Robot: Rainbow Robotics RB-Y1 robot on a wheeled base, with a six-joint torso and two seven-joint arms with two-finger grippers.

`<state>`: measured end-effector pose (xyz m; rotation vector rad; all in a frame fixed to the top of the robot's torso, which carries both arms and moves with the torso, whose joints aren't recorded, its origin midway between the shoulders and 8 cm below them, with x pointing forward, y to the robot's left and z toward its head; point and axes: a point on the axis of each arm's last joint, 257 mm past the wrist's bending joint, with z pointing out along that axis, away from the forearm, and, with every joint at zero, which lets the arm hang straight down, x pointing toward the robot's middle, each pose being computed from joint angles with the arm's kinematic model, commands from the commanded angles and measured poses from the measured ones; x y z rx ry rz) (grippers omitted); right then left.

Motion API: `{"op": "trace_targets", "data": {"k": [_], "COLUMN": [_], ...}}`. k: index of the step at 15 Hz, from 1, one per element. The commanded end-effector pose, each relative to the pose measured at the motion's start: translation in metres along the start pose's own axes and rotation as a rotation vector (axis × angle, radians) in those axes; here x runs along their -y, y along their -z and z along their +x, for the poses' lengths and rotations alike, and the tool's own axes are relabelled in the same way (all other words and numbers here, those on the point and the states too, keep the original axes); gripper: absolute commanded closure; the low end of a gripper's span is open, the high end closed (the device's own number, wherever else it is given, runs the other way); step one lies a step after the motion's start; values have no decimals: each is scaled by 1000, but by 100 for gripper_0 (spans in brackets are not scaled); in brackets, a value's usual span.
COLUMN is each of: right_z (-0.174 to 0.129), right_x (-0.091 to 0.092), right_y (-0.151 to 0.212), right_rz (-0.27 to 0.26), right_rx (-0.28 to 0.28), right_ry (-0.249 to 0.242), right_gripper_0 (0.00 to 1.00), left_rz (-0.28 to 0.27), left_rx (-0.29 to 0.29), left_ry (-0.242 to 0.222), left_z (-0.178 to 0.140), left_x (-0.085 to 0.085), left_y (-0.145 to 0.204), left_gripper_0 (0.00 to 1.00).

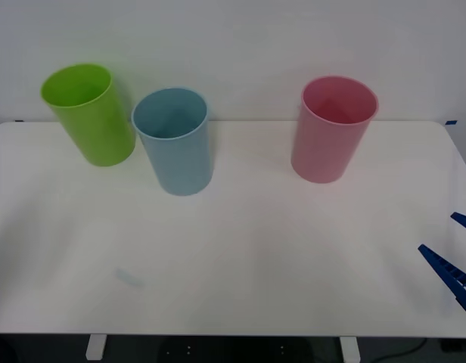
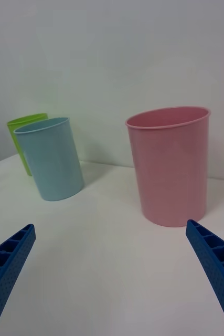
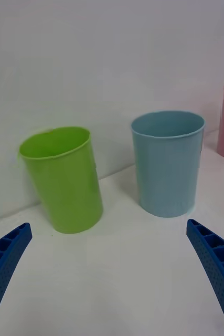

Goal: Grasp the object on the table and drop it into the matching bin: aluminum can to the light blue bin, PET bottle to the pink bin.

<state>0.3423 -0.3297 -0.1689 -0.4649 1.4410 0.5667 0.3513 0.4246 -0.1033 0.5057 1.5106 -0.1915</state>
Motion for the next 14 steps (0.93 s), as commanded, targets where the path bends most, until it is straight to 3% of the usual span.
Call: {"op": "trace_targets", "data": {"k": [1,8,14], "right_z": [0,0,0], "right_x": [0,0,0], "right_y": [0,0,0], "right_rz": [0,0,0], "right_rx": [0,0,0], "right_ry": [0,0,0], "right_gripper_0": [0,0,0], "left_rz": [-30,-37,-25], "left_rx": [-24,-57,-59], "left_ry": [37,93,105], "left_z": [12,31,35], "left_x": [-2,8,13], "left_y": [15,22,19], "left_gripper_0": [0,0,0]}}
